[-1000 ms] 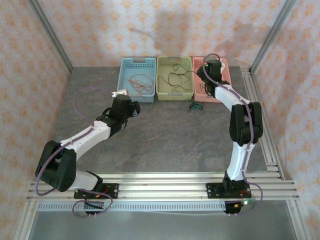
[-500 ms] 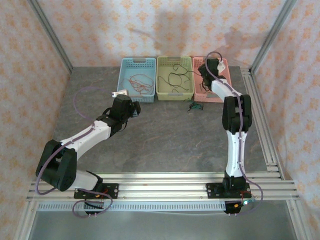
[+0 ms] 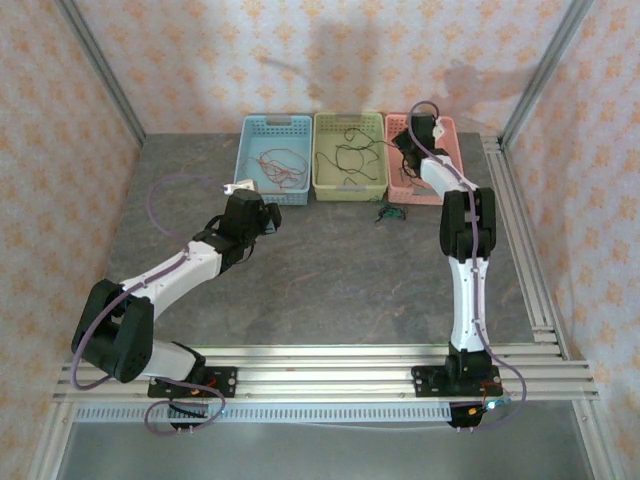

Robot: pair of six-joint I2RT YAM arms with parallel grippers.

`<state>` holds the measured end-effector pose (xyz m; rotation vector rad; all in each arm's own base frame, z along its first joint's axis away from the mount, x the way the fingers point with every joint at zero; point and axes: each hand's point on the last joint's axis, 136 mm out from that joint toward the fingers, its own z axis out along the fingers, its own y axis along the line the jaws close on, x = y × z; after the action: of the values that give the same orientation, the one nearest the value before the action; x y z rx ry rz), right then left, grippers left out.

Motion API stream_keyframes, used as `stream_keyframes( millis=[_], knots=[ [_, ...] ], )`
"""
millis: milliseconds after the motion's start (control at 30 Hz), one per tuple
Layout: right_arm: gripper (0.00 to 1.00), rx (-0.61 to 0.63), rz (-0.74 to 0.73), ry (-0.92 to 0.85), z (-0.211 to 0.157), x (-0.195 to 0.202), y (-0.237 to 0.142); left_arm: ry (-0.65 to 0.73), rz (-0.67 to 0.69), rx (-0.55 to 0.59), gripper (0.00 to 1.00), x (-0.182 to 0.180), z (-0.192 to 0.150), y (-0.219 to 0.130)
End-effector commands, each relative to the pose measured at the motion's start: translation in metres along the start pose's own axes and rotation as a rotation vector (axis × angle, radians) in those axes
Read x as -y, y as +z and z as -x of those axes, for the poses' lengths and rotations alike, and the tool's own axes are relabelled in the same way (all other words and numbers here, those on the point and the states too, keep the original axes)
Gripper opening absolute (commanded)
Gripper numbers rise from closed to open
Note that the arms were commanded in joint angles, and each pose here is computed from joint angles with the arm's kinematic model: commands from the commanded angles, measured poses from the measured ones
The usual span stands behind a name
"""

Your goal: Untangle the cables

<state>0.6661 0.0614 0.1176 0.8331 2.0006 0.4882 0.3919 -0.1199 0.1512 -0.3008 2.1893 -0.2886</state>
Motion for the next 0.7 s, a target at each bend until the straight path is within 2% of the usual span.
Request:
stream_keyframes(
  millis=[0, 200, 667],
  knots=[
    [0.0, 0.08, 0.154, -0.107, 0.038, -0.052, -0.047, -0.009, 0.018, 0.026, 0.55, 0.0, 0.006, 0.0],
    [0.0, 0.071, 0.243, -0.196, 0.044, -0.075, -0.077, -0.008, 0.022, 0.024, 0.55, 0.0, 0.006, 0.001],
    [0.0, -0.112, 0.315, -0.37, 0.022, -0.096, -0.1, -0.005, 0.023, 0.019, 0.55, 0.001, 0.005, 0.002]
  ],
)
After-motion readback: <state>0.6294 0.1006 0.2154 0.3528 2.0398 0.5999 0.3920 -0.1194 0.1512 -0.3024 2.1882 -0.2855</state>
